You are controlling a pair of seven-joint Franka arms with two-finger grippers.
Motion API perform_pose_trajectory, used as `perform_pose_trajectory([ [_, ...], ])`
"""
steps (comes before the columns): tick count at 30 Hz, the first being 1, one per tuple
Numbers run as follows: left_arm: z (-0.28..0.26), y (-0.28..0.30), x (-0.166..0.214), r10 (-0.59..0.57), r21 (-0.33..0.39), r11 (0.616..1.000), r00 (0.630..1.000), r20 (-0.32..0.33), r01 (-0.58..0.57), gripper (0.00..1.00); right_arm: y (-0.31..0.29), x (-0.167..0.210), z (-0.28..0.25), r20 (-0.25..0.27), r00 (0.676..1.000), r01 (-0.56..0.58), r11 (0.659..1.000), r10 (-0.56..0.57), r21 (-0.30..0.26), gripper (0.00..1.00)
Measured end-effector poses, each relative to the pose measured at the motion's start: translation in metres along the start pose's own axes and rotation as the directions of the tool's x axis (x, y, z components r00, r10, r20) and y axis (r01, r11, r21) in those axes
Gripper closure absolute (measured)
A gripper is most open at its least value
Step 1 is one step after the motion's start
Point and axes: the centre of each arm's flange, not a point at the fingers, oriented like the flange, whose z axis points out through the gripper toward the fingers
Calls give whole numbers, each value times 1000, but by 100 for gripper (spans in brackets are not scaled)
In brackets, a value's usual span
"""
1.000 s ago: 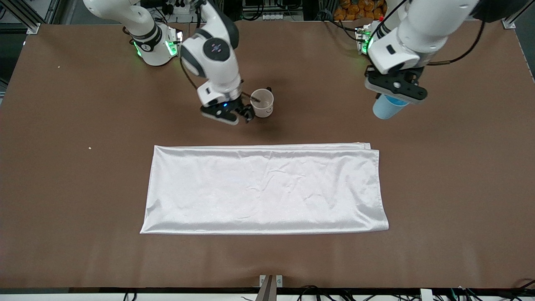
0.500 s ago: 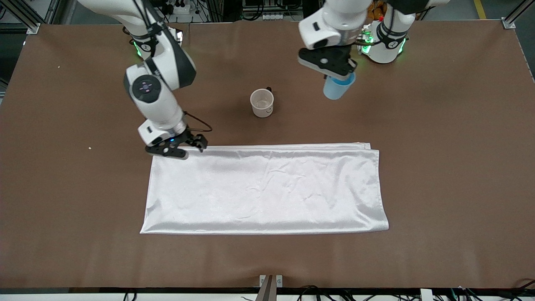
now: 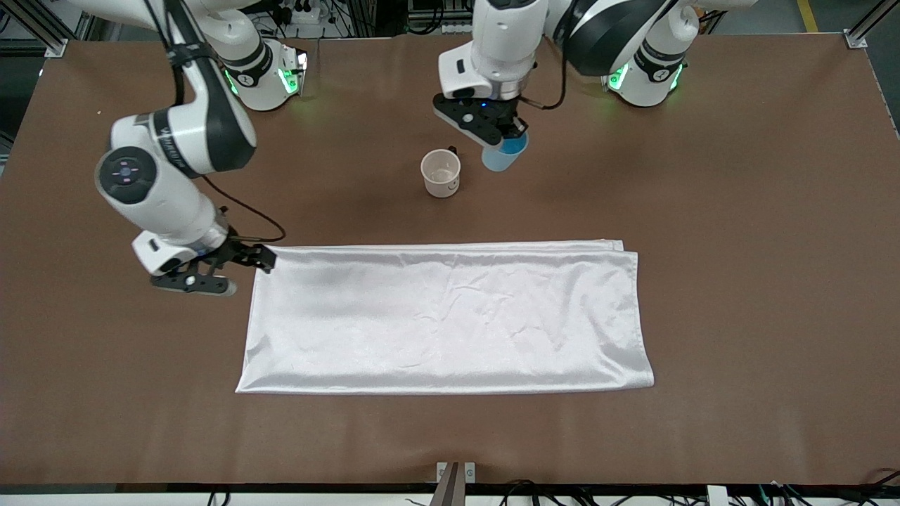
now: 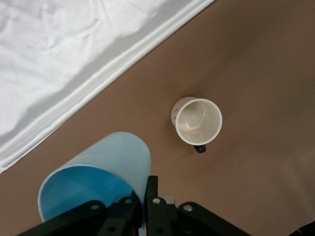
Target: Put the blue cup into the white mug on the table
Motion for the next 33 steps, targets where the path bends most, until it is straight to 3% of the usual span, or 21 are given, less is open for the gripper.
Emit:
perform_pose_trajectory([
  [8, 62, 48, 3, 53, 76, 995, 997, 52, -56, 96, 33, 11, -5, -2, 1000, 29, 1000, -29, -1, 0],
  [15, 109, 92, -1, 23, 131, 991, 999, 44, -28, 96, 30, 12, -10, -10, 999, 37, 999, -37, 1, 0],
  [25, 131, 112, 7, -4, 112, 994, 1000, 5, 4, 96, 58, 21, -22, -28, 993, 118, 993, -118, -2, 0],
  [33, 140, 121, 17, -13, 120, 993, 1000, -17, 15, 96, 91, 9, -33, 5, 991, 131, 991, -131, -9, 0],
])
